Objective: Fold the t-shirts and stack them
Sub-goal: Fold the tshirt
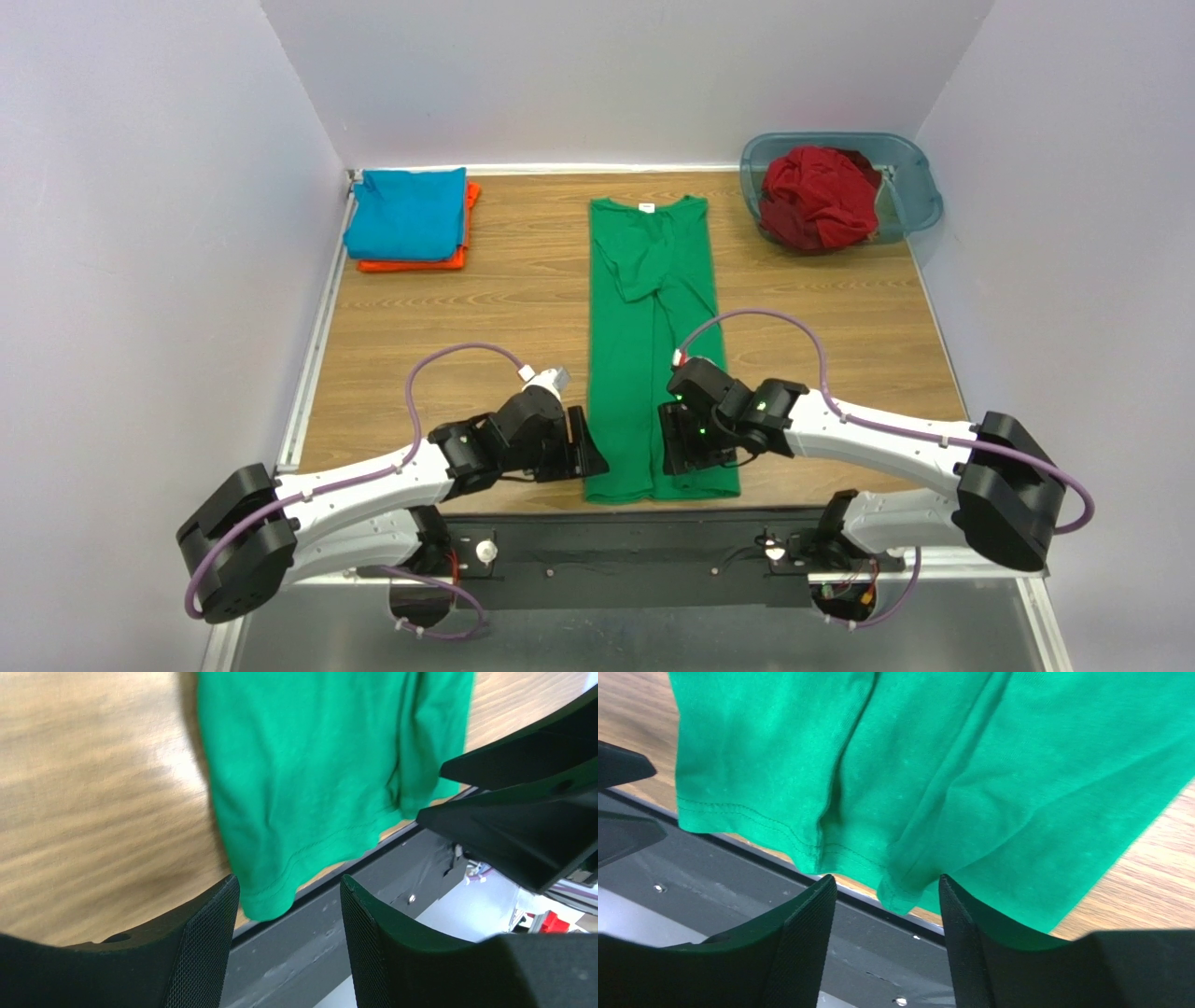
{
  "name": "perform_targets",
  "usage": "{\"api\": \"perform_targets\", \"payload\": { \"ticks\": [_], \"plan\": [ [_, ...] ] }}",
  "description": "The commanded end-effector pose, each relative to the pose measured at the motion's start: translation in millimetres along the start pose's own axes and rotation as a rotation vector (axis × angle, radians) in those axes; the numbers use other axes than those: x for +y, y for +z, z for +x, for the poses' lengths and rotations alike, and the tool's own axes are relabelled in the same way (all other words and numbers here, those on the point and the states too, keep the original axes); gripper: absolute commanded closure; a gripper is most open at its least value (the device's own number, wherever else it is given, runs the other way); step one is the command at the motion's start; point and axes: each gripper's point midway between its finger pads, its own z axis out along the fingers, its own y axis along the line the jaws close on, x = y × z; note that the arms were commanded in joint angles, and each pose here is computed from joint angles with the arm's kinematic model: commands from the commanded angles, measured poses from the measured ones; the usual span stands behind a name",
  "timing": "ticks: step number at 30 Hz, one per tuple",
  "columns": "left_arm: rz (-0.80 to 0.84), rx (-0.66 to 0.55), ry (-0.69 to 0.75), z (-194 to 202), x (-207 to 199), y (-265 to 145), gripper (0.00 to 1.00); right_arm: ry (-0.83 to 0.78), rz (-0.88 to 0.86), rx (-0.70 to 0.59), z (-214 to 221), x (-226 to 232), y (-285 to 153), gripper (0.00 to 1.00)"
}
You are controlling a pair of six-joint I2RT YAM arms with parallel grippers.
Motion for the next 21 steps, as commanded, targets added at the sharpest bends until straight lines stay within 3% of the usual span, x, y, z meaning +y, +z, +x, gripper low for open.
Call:
{"api": "perform_targets", "payload": {
  "ticks": [1,5,9,18,21],
  "plan": [
    [-0.035,0.054,-0.048,17,9,-2,0.37,0.027,-0.024,0.043,12,3,8,0.42],
    [-0.037,0.064,-0.051,22,11,0,0.41,0.031,-0.016,0.059,15,2,11,0.47],
    [-0.020,0.089,-0.049,29,8,4,0.56,0.038,0.002,0.071,18,-2,15,0.55],
    [-0.057,0.140,-0.019,38,14,16,0.63,0.058,0.025,0.090,24,-7,20,0.72],
    [-0.064,0.148,-0.010,39,15,17,0.72,0.064,0.031,0.102,27,-8,21,0.81]
  ]
}}
